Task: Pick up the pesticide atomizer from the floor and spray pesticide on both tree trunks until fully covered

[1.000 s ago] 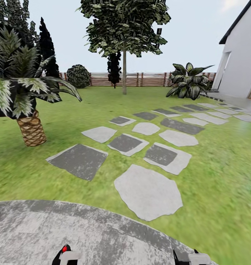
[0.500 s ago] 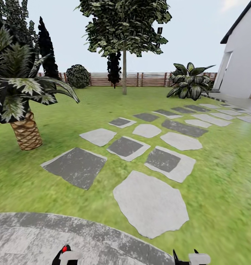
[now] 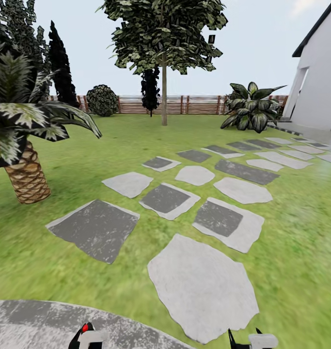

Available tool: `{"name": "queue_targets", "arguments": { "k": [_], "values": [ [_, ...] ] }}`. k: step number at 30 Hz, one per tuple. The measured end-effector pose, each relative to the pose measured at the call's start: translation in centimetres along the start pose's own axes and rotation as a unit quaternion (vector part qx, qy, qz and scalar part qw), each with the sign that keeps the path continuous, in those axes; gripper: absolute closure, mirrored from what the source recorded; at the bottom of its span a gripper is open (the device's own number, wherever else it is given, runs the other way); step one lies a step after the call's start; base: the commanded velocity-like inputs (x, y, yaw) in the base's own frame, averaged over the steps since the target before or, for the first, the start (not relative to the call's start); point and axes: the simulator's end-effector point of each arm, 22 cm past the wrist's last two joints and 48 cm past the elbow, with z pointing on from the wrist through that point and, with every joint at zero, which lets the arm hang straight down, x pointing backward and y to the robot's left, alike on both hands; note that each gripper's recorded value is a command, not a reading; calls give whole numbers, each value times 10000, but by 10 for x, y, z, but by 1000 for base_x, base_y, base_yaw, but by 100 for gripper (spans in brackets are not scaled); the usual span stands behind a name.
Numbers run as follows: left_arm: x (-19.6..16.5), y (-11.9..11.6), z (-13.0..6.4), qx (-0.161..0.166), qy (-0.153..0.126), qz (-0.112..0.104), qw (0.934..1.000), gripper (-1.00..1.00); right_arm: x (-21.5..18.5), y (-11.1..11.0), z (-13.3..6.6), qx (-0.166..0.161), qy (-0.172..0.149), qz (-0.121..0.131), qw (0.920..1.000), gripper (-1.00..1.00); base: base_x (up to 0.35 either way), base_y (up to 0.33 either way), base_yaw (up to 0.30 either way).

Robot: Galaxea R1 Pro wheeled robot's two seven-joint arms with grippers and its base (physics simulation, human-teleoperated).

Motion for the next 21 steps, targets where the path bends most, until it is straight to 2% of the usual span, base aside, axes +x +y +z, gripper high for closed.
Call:
{"name": "queue_targets", "arguments": {
  "k": [21],
  "values": [
    [0,0,0,0,0,-1,10000,100,0,0,0,0,0,0,10000,-100,339,0,0]
  ]
}}
